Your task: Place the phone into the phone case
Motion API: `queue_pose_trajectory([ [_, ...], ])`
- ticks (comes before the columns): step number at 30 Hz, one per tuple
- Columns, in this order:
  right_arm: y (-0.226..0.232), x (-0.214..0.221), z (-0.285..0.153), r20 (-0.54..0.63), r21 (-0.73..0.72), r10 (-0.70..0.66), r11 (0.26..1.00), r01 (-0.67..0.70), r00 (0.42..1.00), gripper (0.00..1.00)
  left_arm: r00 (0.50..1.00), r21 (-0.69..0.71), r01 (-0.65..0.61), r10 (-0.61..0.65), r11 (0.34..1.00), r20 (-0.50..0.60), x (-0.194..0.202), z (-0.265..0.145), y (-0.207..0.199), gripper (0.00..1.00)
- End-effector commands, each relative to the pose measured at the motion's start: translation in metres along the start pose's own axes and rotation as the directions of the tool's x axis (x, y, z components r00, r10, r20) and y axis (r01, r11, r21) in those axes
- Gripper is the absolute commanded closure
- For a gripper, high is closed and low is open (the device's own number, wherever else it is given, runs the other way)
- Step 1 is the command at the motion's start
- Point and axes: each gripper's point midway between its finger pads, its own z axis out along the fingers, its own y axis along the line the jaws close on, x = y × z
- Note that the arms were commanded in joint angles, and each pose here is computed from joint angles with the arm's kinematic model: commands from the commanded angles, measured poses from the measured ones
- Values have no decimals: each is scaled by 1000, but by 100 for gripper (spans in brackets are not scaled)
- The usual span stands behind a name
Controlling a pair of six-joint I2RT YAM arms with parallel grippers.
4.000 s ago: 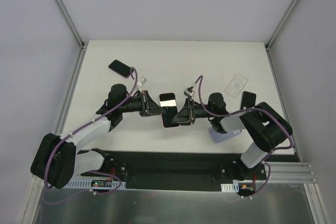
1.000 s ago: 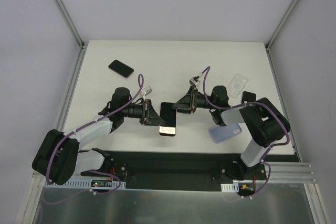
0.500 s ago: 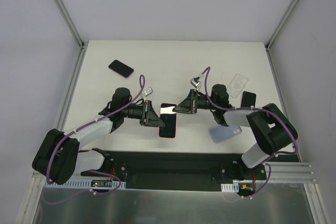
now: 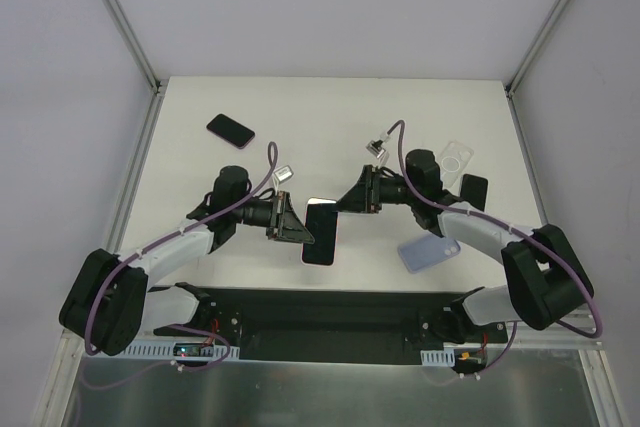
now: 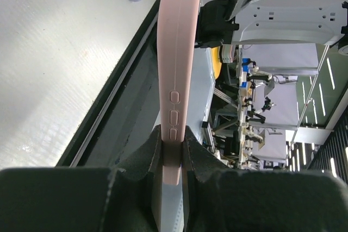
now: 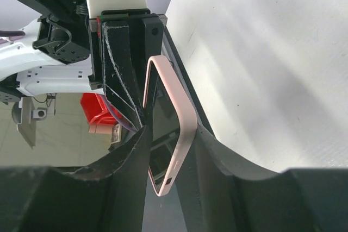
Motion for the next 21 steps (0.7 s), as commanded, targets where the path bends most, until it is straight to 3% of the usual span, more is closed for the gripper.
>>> queue_pose_trajectory([
  [1,16,-16,-3,18,2,-118,993,118,993,60,998,45,-57,58,997,-28,2,-1,-17,100],
  [7,17,-15,-3,16,0,-127,992,127,992,65,998,49,-55,57,997,-34,4,1,-15,100],
  [12,21,-18,-3,27,4,-150,989,150,988,92,999,39,-34,35,999,-39,4,4,-11,100],
  [21,15,-11,-8,-23,152,-260,954,260,965,97,1000,-26,21,-22,999,-16,-5,10,5,100],
])
